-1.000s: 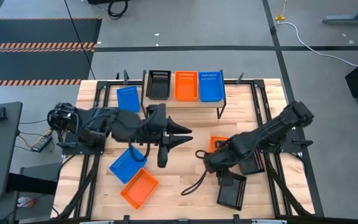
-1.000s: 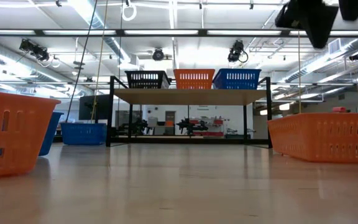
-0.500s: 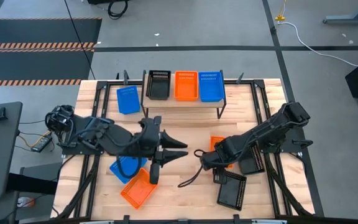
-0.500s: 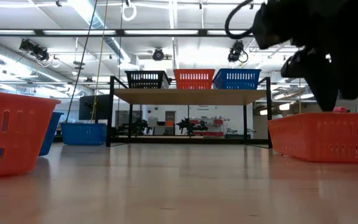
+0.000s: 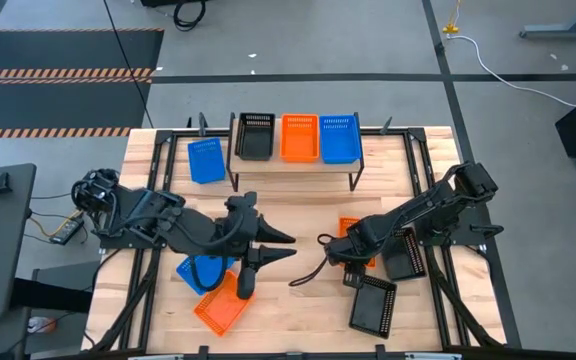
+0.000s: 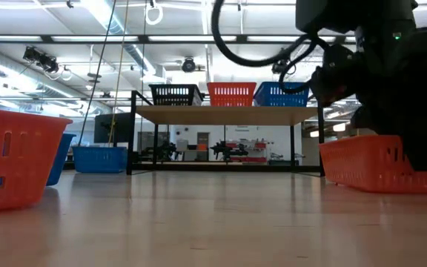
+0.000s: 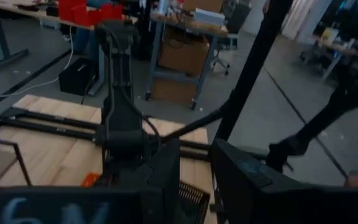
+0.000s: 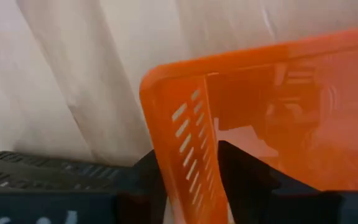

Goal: Stack baskets on shelf by color
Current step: Stack the right orange bin on top of the orange bin on the shelf, then stack the bottom black bin on top of the black bin on the shelf

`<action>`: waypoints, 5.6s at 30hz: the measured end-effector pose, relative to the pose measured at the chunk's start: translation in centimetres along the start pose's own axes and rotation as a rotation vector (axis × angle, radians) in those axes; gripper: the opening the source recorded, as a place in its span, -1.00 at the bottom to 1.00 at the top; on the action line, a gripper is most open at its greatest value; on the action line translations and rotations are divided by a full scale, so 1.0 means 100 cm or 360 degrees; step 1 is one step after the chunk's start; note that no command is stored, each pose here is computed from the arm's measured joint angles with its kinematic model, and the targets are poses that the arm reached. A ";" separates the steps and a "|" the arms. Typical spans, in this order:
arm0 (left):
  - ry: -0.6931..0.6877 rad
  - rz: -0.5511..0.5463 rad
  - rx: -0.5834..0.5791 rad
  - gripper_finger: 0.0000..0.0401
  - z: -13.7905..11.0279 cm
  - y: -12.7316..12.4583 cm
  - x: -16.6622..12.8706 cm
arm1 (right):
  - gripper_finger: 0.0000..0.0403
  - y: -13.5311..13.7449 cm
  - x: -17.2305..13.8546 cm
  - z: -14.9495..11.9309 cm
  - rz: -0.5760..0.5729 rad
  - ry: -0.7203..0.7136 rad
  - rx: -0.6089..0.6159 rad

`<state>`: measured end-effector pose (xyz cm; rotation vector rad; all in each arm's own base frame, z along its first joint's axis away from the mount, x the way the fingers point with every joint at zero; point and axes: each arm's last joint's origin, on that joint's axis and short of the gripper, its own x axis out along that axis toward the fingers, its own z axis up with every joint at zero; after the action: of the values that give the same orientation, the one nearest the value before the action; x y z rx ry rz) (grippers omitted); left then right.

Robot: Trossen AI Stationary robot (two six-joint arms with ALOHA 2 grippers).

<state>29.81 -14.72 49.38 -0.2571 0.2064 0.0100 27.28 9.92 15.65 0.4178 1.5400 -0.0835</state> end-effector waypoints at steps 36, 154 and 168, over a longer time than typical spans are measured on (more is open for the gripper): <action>0.0124 0.0181 0.0027 -0.69 0.006 0.022 -0.041 | -0.95 -0.037 -0.299 0.054 -0.0215 -0.1315 -0.0222; 0.0785 0.0304 0.0225 -0.76 -0.027 0.047 -0.049 | -0.13 -0.029 -0.282 0.027 0.0118 -0.0530 -0.0027; 0.0289 0.0189 0.0357 -0.53 0.005 0.043 -0.037 | -0.10 0.040 -0.267 -0.006 0.0134 -0.0532 0.0077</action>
<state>26.14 -10.37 49.52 -0.0211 0.4005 0.0811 26.84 8.33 42.59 0.4810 1.1922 -0.1188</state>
